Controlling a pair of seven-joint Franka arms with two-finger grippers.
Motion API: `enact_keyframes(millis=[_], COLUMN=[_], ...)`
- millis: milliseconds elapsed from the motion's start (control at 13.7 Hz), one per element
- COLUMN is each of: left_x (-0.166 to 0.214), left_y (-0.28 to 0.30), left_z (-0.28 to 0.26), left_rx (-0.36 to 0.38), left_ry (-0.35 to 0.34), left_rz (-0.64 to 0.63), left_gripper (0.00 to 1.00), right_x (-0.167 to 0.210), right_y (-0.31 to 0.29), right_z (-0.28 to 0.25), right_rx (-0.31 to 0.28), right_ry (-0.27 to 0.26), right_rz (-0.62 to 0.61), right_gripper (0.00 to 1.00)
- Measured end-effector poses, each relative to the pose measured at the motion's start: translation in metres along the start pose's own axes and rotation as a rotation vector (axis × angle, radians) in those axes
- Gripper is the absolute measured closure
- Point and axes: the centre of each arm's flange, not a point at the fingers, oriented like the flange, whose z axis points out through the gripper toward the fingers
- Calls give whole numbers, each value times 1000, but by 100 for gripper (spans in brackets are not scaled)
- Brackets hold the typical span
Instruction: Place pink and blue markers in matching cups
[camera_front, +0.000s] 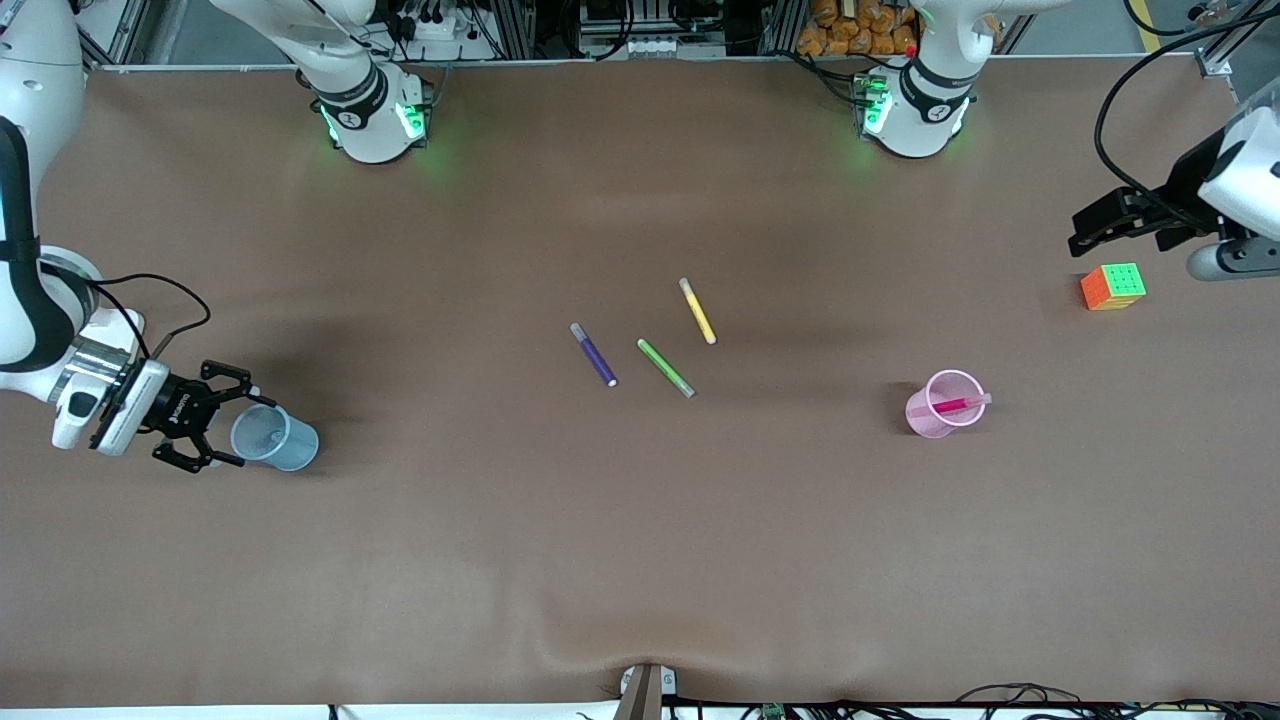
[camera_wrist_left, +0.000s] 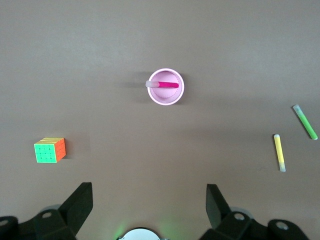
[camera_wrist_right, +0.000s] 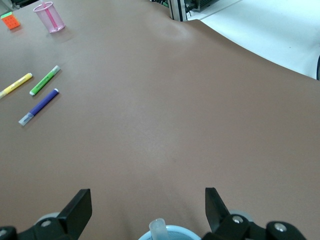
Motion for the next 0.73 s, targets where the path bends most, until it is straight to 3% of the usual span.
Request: enact_keyframes(millis=[366, 585, 732], left_x=[-2, -6, -9], left_y=[13, 11, 10], left_z=[11, 12, 8], left_rx=[23, 23, 22], left_ry=[-22, -5, 8], left_rz=[27, 24, 22], left_gripper=[0, 0, 0], right_x=[27, 66, 98], right_y=[-5, -17, -32], right_z=[-4, -27, -53], right_rx=[-23, -51, -99], right_ry=[-26, -133, -207], right_rz=[83, 176, 237], right_gripper=[0, 0, 0])
